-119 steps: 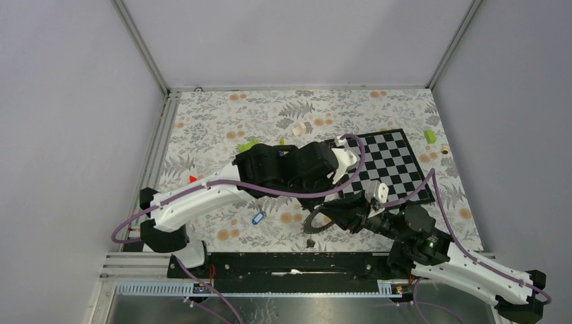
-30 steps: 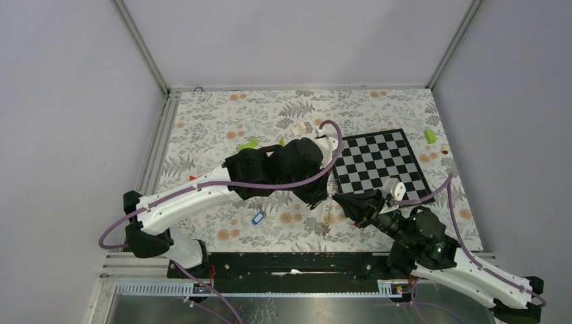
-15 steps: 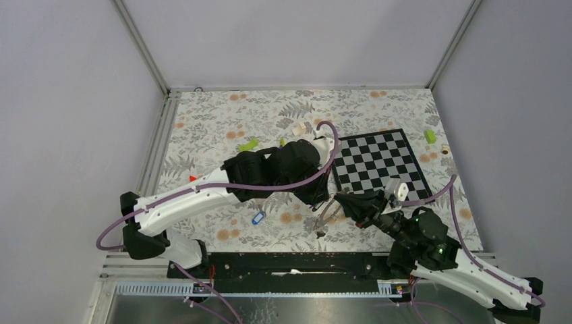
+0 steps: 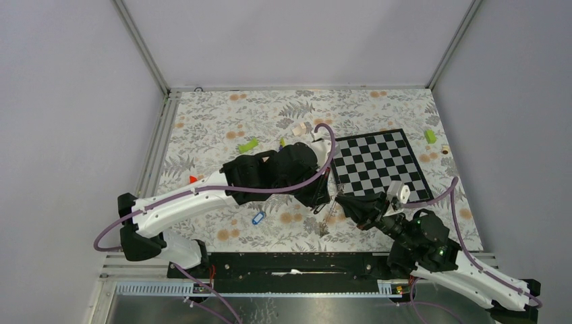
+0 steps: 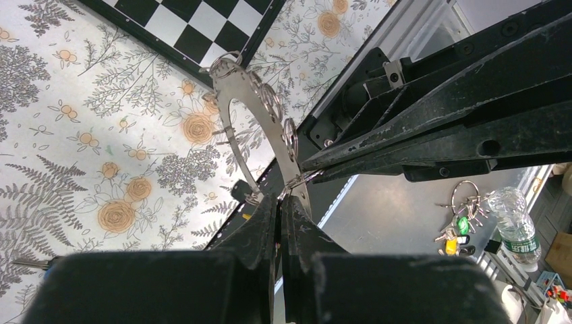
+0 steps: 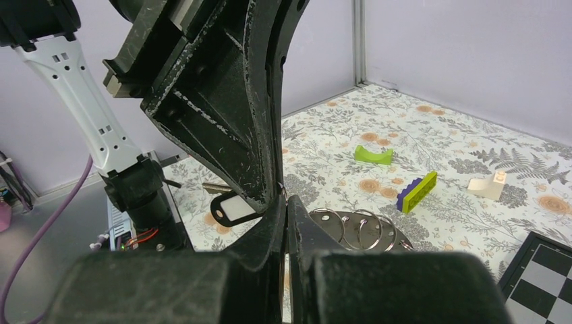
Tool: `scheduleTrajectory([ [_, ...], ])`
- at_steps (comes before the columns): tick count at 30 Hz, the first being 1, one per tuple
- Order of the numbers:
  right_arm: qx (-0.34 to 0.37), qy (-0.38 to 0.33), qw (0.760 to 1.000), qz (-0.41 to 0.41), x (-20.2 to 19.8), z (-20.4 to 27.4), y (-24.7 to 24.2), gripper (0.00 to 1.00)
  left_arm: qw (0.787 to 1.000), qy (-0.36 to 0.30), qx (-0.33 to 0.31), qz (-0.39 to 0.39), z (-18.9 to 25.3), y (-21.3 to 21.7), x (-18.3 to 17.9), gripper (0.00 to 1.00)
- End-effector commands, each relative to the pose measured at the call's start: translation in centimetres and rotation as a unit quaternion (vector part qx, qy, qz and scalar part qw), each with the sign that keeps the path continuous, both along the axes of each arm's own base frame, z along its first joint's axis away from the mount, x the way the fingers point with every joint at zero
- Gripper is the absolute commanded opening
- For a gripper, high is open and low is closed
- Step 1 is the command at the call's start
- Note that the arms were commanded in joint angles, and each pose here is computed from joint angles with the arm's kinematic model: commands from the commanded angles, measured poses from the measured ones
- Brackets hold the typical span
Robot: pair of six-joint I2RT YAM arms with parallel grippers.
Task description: Remove the keys from the keyring
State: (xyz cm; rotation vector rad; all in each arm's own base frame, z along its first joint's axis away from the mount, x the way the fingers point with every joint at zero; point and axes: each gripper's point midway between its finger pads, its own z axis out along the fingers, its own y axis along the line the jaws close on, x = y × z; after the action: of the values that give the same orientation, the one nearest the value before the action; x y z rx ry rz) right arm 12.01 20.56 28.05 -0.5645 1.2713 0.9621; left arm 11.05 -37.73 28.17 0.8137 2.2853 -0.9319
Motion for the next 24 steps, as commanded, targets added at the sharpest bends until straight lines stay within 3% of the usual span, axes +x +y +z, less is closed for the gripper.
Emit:
scheduleTrajectory([
  [1,0.106,-0.044,0.993,0.012,-1.3,5.6,-1.7,0.00,1.000,0.003,0.013,-0.001,-0.3,1.7,-0.6,0.00],
  [13,0.099,-0.033,0.994,0.039,-2.5,4.6,-2.0,0.04,0.999,-0.037,0.015,0.019,1.3,3.2,0.6,0.00],
  [20,0.090,-0.024,0.994,0.048,-2.7,4.0,-1.7,0.22,0.998,-0.057,0.011,0.019,2.4,3.8,0.9,0.00],
  [24,0.087,-0.026,0.995,0.049,-2.7,3.9,-1.6,0.26,0.998,-0.061,0.012,0.017,2.6,3.9,0.9,0.00],
])
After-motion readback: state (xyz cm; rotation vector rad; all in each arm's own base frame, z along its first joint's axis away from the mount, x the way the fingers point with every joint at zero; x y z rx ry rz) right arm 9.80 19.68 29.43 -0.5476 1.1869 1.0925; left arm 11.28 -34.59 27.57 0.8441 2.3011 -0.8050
